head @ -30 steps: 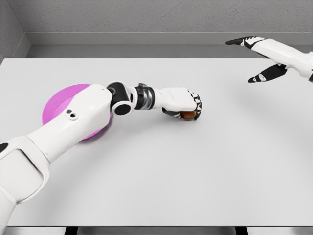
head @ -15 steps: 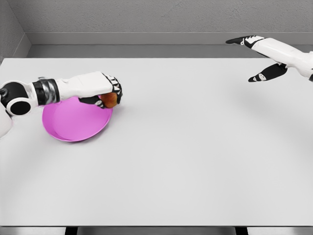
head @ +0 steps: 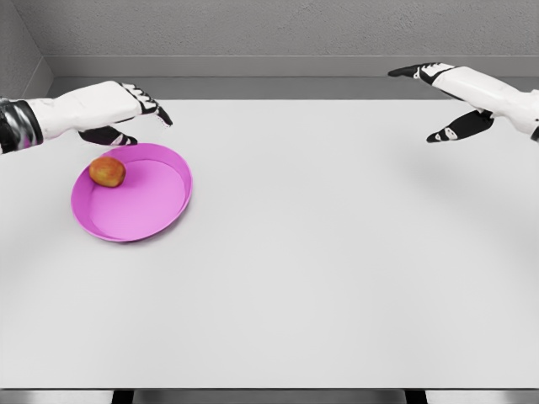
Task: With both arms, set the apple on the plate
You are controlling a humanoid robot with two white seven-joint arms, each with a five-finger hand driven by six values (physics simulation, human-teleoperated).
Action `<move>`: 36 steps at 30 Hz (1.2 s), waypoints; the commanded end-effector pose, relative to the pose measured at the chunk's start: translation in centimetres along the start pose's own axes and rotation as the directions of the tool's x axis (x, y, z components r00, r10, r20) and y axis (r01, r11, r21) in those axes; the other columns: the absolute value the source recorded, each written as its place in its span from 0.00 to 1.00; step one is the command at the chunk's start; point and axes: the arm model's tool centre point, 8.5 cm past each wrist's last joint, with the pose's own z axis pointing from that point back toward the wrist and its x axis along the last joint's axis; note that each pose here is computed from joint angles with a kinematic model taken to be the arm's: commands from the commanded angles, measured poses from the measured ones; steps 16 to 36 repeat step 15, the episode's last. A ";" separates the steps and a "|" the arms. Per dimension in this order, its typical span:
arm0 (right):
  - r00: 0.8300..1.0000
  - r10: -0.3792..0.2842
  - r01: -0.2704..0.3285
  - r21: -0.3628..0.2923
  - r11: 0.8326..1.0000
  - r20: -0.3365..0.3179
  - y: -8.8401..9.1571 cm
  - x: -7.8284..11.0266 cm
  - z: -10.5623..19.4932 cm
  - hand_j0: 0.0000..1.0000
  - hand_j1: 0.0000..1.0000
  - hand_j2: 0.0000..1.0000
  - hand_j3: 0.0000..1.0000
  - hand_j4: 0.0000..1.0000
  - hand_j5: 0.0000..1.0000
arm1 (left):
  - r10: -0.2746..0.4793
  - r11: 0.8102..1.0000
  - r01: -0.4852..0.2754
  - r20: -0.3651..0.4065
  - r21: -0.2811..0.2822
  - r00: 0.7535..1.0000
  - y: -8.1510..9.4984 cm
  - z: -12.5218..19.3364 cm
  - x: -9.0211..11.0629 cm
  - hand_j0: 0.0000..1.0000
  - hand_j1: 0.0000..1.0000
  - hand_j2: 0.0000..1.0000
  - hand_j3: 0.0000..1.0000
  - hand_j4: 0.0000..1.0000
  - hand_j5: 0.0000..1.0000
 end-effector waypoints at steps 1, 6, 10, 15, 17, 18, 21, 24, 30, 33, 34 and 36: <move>1.000 -0.005 0.005 -0.005 1.000 -0.001 -0.1 0.0 0.1 1.00 1.00 1.00 1.00 1.00 1.00 | 0.038 0.998 -0.041 0.087 0.038 0.996 0.0 -3.7 2.6 1.00 1.00 1.00 1.00 1.00 1.00; 1.000 -0.008 0.008 -0.003 1.000 0.000 0.1 0.0 0.1 1.00 1.00 1.00 1.00 1.00 1.00 | 0.022 0.996 -0.053 0.385 0.070 0.923 2.4 -15.8 14.2 1.00 1.00 1.00 1.00 1.00 1.00; 1.000 -0.009 0.009 -0.002 1.000 -0.002 0.1 -0.1 0.1 1.00 1.00 1.00 1.00 1.00 1.00 | 0.052 0.996 -0.075 0.366 0.047 0.929 1.2 -16.0 13.6 1.00 1.00 1.00 1.00 1.00 1.00; 1.000 -0.003 0.003 -0.004 1.000 0.002 -0.1 0.1 0.1 1.00 1.00 1.00 1.00 1.00 1.00 | 0.100 0.994 -0.109 0.320 0.011 0.942 -0.7 -16.0 12.2 1.00 1.00 1.00 1.00 1.00 1.00; 1.000 -0.003 0.003 -0.004 1.000 0.002 -0.1 0.1 0.1 1.00 1.00 1.00 1.00 1.00 1.00 | 0.100 0.994 -0.109 0.320 0.011 0.942 -0.7 -16.0 12.2 1.00 1.00 1.00 1.00 1.00 1.00; 1.000 -0.003 0.003 -0.004 1.000 0.002 -0.1 0.1 0.1 1.00 1.00 1.00 1.00 1.00 1.00 | 0.100 0.994 -0.109 0.320 0.011 0.942 -0.7 -16.0 12.2 1.00 1.00 1.00 1.00 1.00 1.00; 1.000 -0.003 0.003 -0.004 1.000 0.002 -0.1 0.1 0.1 1.00 1.00 1.00 1.00 1.00 1.00 | 0.100 0.994 -0.109 0.320 0.011 0.942 -0.7 -16.0 12.2 1.00 1.00 1.00 1.00 1.00 1.00; 1.000 -0.003 0.003 -0.004 1.000 0.002 -0.1 0.1 0.1 1.00 1.00 1.00 1.00 1.00 1.00 | 0.100 0.994 -0.109 0.320 0.011 0.942 -0.7 -16.0 12.2 1.00 1.00 1.00 1.00 1.00 1.00; 1.000 -0.003 0.003 -0.004 1.000 0.002 -0.1 0.1 0.1 1.00 1.00 1.00 1.00 1.00 1.00 | 0.100 0.994 -0.109 0.320 0.011 0.942 -0.7 -16.0 12.2 1.00 1.00 1.00 1.00 1.00 1.00; 1.000 -0.003 0.003 -0.004 1.000 0.002 -0.1 0.1 0.1 1.00 1.00 1.00 1.00 1.00 1.00 | 0.100 0.994 -0.109 0.320 0.011 0.942 -0.7 -16.0 12.2 1.00 1.00 1.00 1.00 1.00 1.00; 1.000 -0.003 0.003 -0.004 1.000 0.002 -0.1 0.1 0.1 1.00 1.00 1.00 1.00 1.00 1.00 | 0.100 0.994 -0.109 0.320 0.011 0.942 -0.7 -16.0 12.2 1.00 1.00 1.00 1.00 1.00 1.00; 1.000 -0.003 0.003 -0.004 1.000 0.002 -0.1 0.1 0.1 1.00 1.00 1.00 1.00 1.00 1.00 | 0.100 0.994 -0.109 0.320 0.011 0.942 -0.7 -16.0 12.2 1.00 1.00 1.00 1.00 1.00 1.00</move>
